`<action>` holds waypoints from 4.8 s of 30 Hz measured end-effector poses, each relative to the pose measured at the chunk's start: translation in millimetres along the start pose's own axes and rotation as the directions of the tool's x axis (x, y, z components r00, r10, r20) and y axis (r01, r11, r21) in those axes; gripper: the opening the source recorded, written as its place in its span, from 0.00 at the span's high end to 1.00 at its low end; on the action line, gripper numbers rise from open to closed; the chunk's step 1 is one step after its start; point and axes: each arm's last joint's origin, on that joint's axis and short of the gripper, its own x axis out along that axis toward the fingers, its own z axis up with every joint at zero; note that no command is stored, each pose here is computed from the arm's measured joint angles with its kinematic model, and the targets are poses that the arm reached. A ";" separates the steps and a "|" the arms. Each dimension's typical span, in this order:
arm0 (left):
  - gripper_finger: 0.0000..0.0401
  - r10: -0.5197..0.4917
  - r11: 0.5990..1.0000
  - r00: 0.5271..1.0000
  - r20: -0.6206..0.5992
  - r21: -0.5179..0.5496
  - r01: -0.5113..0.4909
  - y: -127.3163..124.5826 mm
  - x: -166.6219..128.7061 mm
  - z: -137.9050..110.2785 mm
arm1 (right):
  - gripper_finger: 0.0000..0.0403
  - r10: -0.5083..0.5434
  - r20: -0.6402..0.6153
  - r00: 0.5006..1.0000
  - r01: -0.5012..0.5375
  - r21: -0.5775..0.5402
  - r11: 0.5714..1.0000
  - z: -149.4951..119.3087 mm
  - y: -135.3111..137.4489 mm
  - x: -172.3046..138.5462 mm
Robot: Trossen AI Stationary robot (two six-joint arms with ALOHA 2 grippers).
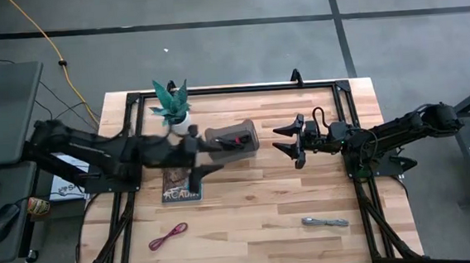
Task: Pick and place USB-C Cables
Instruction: Put the white USB cable into the black bin
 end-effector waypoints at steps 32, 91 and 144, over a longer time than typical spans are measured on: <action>0.43 -0.066 0.998 0.940 0.334 0.023 0.062 13.2 -50.0 -87.4 | 0.41 0.032 0.009 0.999 -0.032 -0.021 0.999 1.2 1.1 0.0; 0.43 -0.056 0.998 0.952 0.302 0.024 0.051 13.6 -48.7 -90.8 | 0.41 0.077 -0.808 0.584 -0.048 0.060 0.997 90.1 137.0 28.8; 0.43 -0.043 0.999 0.972 0.230 -0.010 0.047 14.4 -46.7 -98.0 | 0.41 -0.246 -0.936 -0.252 0.287 -0.315 0.905 -99.3 206.9 -55.5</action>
